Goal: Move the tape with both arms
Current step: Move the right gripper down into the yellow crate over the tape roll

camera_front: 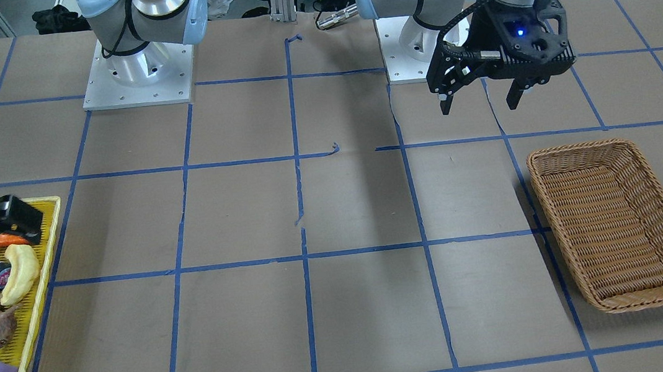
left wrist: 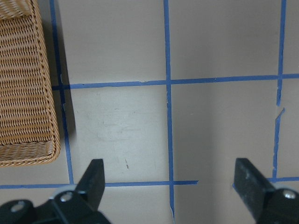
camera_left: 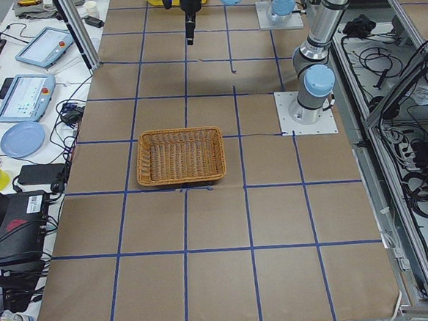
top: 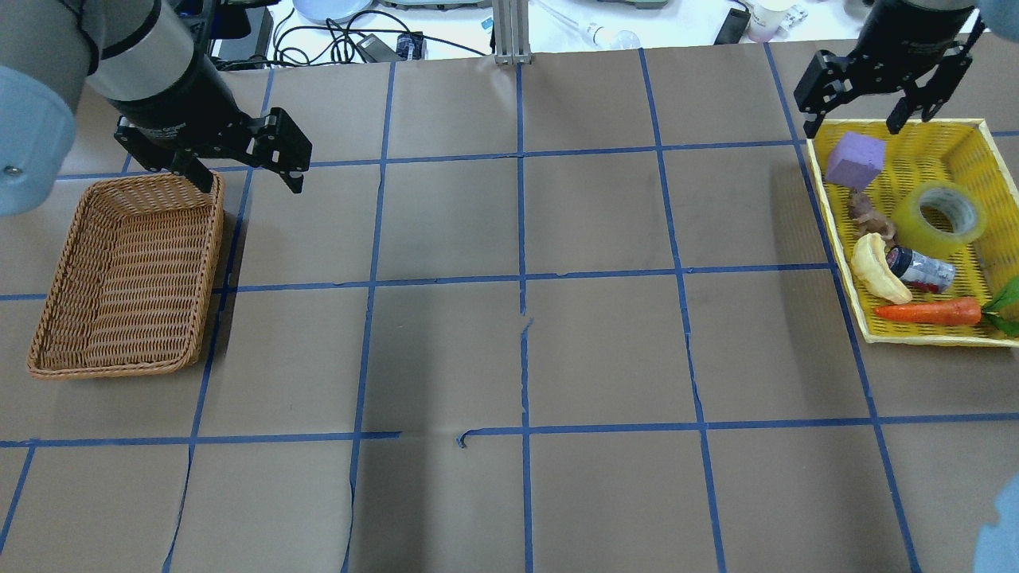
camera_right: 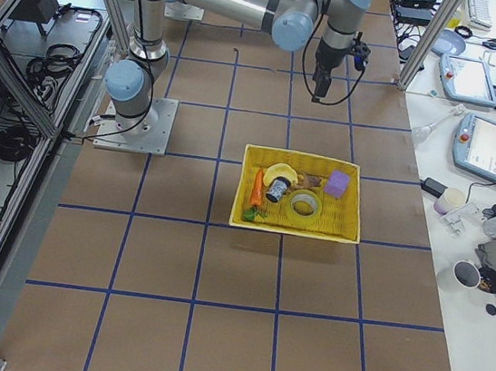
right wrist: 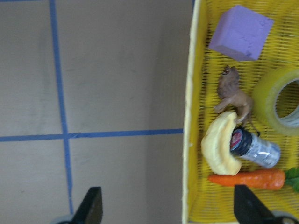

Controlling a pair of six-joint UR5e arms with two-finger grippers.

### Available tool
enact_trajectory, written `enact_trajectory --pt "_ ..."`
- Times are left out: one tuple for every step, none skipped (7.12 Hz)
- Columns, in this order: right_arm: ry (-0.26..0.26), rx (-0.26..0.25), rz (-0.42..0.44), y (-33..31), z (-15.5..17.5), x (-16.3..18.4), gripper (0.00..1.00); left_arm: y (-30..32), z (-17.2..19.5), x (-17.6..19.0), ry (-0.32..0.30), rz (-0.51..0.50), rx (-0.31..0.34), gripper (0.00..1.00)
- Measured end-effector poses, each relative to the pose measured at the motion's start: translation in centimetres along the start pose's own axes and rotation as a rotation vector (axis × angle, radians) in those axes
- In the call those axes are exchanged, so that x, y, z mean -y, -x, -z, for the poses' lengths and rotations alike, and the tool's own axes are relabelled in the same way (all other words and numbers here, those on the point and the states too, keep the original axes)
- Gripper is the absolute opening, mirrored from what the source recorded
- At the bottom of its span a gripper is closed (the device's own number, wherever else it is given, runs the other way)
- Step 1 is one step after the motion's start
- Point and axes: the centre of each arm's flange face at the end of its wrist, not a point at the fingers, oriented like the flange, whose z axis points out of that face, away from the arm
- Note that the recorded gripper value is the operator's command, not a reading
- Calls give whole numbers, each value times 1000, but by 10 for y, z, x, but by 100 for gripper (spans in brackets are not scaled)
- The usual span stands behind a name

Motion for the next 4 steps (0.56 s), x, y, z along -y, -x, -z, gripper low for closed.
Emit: enact_trajectory --pt "-22 -7 45 -50 -30 11 100 0 -1 0 1 0 0 100" --pt "-41 -14 111 -91 -65 11 100 0 -1 0 3 0 -1 100" --pt "-52 -19 193 -122 -103 2 100 0 -2 -1 3 0 -1 100" --pt "-58 -27 256 -142 -134 -9 100 0 -2 -1 4 0 -2 100"
